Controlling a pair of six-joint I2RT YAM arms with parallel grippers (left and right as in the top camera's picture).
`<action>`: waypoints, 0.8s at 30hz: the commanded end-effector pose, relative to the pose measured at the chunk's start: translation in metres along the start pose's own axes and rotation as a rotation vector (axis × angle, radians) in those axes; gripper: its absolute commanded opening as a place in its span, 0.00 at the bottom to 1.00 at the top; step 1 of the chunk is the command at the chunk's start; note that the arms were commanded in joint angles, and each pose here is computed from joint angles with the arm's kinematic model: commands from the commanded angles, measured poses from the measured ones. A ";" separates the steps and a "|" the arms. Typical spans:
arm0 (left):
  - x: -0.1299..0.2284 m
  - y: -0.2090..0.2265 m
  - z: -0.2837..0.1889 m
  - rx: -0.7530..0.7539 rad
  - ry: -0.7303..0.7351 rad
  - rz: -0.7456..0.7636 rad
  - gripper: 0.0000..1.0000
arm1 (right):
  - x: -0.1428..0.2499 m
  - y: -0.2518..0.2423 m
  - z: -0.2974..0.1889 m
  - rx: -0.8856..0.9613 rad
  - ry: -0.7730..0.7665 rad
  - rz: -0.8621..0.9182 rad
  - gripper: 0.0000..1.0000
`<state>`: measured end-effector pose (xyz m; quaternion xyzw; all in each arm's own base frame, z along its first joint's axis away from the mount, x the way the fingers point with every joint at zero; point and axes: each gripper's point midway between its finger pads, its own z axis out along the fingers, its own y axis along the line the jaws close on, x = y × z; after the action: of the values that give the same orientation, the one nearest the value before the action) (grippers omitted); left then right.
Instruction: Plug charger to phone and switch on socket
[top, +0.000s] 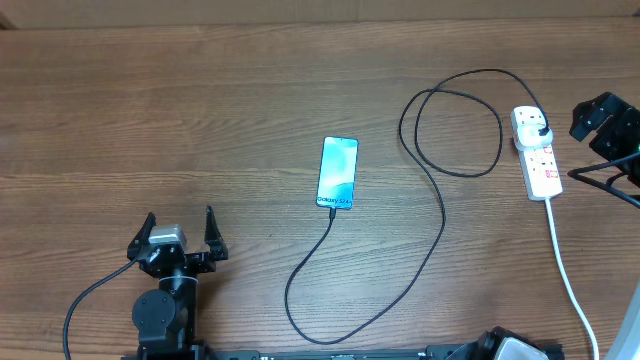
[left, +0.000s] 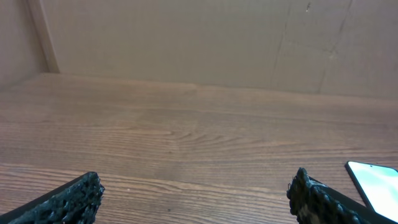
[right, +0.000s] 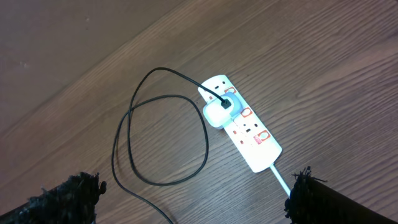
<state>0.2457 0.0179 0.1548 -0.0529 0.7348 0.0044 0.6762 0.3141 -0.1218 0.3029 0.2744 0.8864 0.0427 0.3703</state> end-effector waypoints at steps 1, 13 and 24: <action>-0.001 -0.001 0.000 0.010 -0.009 0.015 1.00 | -0.007 0.003 -0.005 0.000 -0.025 -0.006 1.00; -0.001 -0.001 0.000 0.010 -0.009 0.015 0.99 | -0.007 0.003 -0.005 0.000 -0.025 -0.006 1.00; -0.001 -0.001 0.000 0.009 -0.009 0.015 1.00 | -0.017 0.033 0.008 -0.102 -0.150 -0.083 1.00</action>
<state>0.2458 0.0178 0.1547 -0.0527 0.7350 0.0042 0.6760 0.3420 -0.1212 0.3194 0.2427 0.8650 0.0375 0.4376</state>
